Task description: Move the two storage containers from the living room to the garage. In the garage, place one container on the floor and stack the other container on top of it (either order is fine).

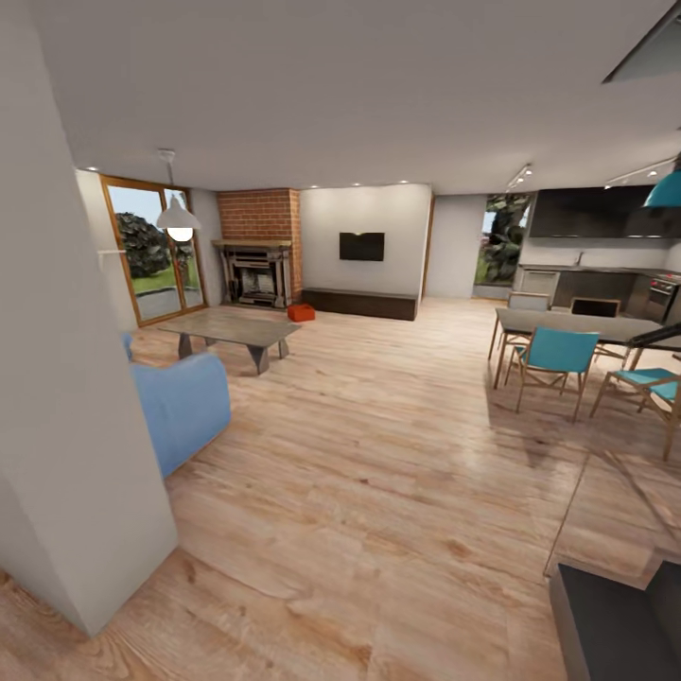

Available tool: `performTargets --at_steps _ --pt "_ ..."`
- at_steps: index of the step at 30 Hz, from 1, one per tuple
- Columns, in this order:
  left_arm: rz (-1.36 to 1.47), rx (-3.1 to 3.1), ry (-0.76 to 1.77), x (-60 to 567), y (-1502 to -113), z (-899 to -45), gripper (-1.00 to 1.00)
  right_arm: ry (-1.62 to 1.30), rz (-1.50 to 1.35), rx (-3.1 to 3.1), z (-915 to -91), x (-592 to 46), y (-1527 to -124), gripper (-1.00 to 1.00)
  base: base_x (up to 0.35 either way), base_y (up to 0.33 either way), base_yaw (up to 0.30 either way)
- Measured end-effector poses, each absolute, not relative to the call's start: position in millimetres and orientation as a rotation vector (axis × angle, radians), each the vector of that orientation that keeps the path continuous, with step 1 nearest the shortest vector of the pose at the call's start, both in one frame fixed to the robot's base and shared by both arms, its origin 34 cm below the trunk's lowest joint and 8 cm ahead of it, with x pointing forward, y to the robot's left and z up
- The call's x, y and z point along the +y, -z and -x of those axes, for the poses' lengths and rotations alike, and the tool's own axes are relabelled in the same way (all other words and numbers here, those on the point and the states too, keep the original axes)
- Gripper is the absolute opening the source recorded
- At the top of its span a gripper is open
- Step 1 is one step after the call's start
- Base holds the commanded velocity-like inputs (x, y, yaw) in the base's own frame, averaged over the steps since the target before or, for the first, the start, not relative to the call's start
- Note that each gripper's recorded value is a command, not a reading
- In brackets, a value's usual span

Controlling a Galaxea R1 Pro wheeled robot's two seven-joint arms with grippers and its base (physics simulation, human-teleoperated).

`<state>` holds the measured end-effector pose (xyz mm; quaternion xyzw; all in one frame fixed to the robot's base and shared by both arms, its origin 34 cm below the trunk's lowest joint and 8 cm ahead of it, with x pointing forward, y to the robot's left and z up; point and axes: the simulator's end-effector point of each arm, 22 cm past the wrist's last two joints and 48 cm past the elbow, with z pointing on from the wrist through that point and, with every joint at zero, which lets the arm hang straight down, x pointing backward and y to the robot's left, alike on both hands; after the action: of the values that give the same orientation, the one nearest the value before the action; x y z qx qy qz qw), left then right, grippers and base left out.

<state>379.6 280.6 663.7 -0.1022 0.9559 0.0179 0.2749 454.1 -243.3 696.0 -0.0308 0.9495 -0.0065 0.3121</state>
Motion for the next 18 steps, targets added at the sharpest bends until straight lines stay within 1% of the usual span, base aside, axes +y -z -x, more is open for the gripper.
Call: performTargets --at_steps 18 --pt "0.275 2.568 -0.050 281.0 -663.9 -379.8 1.00 0.017 0.081 2.505 -454.3 -243.2 -696.1 1.00 0.325 -0.003 0.000"
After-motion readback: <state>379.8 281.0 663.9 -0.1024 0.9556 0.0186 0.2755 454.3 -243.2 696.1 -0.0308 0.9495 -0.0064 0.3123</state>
